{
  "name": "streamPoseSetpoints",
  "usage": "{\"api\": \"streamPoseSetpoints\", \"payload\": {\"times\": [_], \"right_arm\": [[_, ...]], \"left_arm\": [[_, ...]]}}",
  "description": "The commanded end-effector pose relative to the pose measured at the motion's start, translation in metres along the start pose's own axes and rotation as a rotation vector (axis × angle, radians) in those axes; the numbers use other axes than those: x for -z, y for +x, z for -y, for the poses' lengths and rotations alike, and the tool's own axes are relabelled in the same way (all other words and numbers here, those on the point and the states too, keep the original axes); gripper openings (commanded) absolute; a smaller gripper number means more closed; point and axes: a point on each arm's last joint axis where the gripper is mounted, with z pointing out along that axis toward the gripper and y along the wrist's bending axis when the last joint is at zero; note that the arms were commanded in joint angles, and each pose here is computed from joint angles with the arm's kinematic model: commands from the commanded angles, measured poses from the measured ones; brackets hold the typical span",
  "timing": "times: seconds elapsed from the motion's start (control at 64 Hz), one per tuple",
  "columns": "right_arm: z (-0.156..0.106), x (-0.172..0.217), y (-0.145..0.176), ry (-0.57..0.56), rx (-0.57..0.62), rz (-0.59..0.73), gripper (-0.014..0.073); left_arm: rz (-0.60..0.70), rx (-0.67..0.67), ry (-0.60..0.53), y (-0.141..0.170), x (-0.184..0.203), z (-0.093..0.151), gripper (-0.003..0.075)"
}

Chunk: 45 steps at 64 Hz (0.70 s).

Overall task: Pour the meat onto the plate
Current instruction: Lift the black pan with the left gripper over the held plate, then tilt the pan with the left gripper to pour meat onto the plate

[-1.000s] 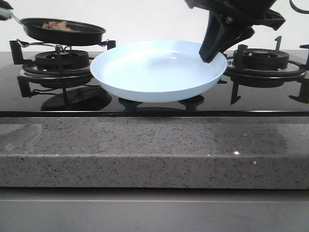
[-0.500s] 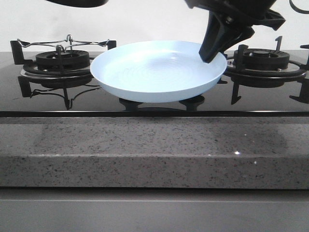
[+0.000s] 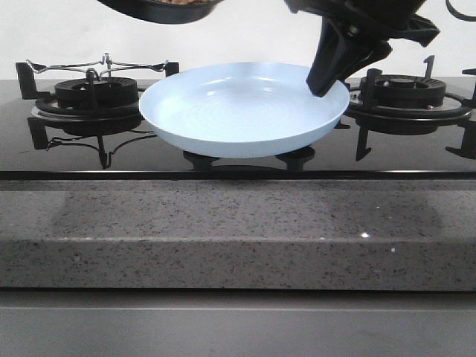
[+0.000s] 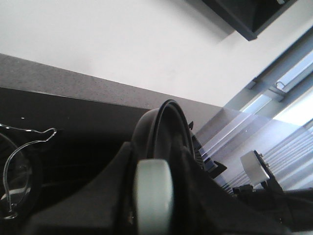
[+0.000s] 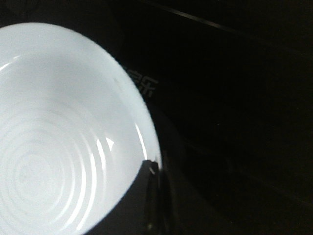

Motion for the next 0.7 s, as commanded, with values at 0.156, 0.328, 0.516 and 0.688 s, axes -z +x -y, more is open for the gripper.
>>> {"api": "streamPoseSetpoints", "payload": {"times": [0.156,0.328,0.516,0.688], "right_arm": [[-0.005,0.019,-0.013,-0.004,0.012,0.103,-0.0067],[-0.005,0.019,-0.013,-0.004,0.012,0.103,-0.0067],[-0.005,0.019,-0.013,-0.004,0.012,0.103,-0.0067],[-0.005,0.019,-0.013,-0.004,0.012,0.103,-0.0067]], "left_arm": [[0.060,-0.187,0.151,-0.004,-0.006,0.043,-0.0020],[0.055,-0.369,0.188,0.005,-0.018,0.059,-0.0020],[0.054,-0.562,0.234,0.014,-0.028,0.075,-0.0020],[0.074,-0.735,0.221,0.018,-0.033,0.081,-0.0020]]}}
